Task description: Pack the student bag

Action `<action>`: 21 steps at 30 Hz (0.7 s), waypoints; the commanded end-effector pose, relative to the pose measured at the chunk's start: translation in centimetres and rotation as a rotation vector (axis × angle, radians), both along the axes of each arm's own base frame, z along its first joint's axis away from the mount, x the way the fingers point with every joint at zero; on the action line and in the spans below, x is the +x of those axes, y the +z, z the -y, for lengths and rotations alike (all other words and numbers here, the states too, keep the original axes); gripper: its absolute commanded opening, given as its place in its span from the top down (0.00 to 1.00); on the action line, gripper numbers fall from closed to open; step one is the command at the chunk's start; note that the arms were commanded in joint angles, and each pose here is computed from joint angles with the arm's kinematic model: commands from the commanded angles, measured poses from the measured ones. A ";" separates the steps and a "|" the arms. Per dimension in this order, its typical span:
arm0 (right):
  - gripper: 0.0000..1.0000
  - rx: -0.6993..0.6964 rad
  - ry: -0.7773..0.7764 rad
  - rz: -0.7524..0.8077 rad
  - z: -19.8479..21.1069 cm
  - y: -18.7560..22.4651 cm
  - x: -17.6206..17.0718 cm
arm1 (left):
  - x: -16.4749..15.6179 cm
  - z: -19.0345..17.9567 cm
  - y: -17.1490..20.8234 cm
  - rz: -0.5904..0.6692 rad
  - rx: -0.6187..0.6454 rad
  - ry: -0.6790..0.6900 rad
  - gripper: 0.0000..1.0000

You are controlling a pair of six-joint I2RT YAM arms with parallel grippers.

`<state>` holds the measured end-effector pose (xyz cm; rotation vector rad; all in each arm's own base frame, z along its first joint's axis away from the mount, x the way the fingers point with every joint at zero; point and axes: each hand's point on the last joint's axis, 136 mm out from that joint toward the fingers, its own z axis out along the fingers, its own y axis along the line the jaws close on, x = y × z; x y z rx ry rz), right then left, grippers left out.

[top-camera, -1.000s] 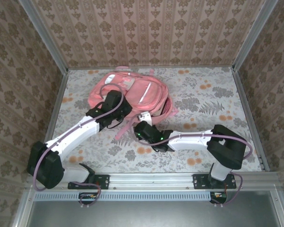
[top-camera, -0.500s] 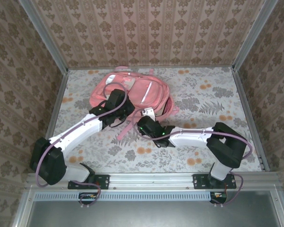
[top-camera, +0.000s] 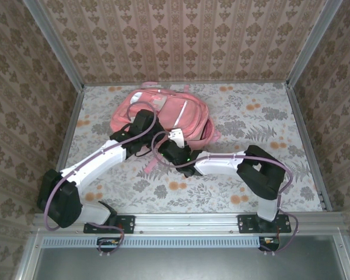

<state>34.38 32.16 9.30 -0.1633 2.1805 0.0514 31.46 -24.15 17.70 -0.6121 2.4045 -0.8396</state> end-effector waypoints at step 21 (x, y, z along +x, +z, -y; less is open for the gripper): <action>1.00 0.088 -0.009 -0.084 4.1 0.6 -1.4 | 1.0 0.1 3.6 0.091 -0.038 0.002 1.00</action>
